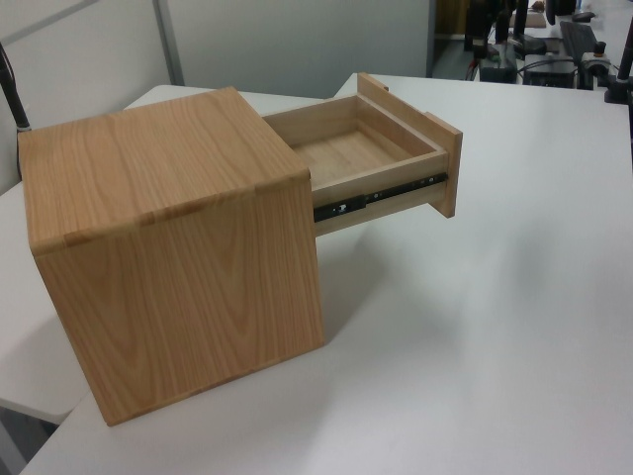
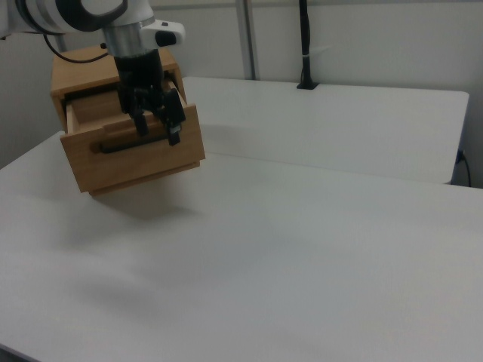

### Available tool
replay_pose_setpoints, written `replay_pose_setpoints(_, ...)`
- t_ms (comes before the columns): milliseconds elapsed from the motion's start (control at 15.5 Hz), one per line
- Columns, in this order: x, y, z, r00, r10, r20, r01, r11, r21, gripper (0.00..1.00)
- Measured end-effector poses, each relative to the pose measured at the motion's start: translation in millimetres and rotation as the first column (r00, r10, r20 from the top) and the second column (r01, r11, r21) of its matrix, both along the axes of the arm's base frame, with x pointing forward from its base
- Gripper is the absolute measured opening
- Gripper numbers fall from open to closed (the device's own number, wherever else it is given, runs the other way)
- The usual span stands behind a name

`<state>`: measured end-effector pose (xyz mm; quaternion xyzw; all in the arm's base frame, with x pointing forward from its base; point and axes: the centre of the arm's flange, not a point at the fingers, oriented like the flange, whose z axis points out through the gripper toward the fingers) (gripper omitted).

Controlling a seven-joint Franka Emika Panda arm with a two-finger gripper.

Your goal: Open the drawer by sliding it

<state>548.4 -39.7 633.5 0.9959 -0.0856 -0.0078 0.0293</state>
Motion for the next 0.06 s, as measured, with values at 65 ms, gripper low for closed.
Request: replay_pose_setpoints(65,0.5,5.3,-0.7,1.0,0.011,-0.002,-0.011,1.0,0.0,1.0)
